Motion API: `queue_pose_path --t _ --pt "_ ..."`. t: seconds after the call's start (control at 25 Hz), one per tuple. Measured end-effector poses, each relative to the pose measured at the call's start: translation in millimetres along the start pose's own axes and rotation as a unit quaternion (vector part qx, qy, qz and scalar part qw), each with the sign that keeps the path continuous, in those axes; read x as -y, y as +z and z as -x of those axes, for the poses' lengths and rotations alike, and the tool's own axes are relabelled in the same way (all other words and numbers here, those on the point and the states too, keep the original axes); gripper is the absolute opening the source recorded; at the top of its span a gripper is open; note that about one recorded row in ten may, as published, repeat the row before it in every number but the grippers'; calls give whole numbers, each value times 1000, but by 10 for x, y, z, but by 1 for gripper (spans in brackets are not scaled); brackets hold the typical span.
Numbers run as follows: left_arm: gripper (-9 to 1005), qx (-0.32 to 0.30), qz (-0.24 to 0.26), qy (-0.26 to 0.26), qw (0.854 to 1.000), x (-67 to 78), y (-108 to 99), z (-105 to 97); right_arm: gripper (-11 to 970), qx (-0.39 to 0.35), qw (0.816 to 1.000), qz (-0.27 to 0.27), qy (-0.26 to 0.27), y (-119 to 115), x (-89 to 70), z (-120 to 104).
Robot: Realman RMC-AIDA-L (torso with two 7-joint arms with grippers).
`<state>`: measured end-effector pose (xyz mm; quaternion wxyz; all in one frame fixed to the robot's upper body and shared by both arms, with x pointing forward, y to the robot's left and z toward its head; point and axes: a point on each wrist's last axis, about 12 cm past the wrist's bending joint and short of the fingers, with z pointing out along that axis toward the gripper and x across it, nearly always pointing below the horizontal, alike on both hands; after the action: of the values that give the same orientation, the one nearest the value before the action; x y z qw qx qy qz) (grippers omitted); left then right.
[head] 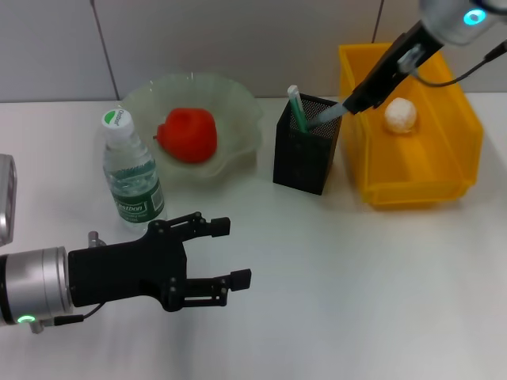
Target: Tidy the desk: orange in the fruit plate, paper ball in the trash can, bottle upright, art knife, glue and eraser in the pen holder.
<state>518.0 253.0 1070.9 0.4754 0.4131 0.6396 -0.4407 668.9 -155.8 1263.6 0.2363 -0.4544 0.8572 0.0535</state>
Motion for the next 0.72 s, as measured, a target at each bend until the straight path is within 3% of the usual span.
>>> queue_pose_path --t 0.24,0.72 --pt "864 6 3 -3 1000 2 -10 -2 200 -13 999 -37 -17 211 -108 44" --pt "863 7 1 -7 1000 2 -13 7 207 -2 999 -43 -20 257 -132 77"
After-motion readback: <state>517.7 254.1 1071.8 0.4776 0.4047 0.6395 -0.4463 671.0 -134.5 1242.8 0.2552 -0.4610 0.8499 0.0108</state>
